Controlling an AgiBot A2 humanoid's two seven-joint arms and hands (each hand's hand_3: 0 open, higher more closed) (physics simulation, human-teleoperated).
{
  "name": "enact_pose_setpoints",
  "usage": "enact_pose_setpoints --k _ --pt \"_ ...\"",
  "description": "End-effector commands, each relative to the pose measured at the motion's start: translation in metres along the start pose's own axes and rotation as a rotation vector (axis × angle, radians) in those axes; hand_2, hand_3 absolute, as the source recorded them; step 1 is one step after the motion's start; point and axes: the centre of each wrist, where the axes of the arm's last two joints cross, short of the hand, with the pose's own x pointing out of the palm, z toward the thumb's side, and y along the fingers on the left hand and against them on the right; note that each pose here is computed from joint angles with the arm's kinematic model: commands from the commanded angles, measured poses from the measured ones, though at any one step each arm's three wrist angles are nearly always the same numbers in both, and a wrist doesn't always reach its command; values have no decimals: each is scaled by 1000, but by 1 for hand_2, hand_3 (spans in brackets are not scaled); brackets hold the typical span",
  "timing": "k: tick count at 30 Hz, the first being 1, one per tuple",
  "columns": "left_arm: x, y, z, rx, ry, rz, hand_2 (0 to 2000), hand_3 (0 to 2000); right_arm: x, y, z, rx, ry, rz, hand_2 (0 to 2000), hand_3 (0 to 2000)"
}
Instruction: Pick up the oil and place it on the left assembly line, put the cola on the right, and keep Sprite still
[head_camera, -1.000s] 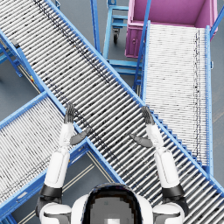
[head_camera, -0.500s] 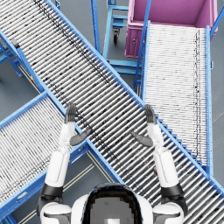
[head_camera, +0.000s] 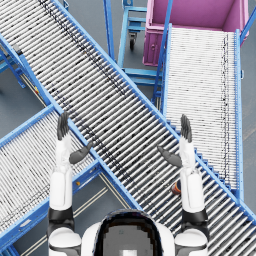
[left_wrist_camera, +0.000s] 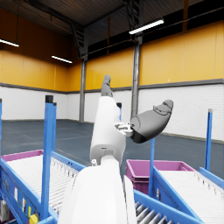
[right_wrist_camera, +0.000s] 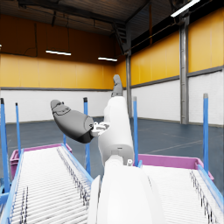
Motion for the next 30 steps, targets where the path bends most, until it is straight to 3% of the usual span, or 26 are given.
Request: enact_pose_setpoints --k 1,4,8,15,18,20,30 --pt "-8 9 16 73 57 31 0 0 -6 -6 12 -56 54 -27 0 0" --pt "-16 12 20 90 165 67 0 0 -12 -9 20 -90 132 -55 0 0" --pt "-23 15 28 123 216 98 0 0 -28 -11 26 -112 181 -120 0 0" --pt "-31 17 34 143 237 133 0 0 -45 -11 29 -119 206 -189 0 0" --pt "-26 15 32 138 230 116 0 0 -52 3 13 -45 197 -230 0 0" --pt "-28 15 35 149 234 129 0 0 -46 -6 25 -102 202 -199 0 0" --pt "-26 15 33 145 227 125 0 0 -49 -2 24 -95 200 -218 0 0"
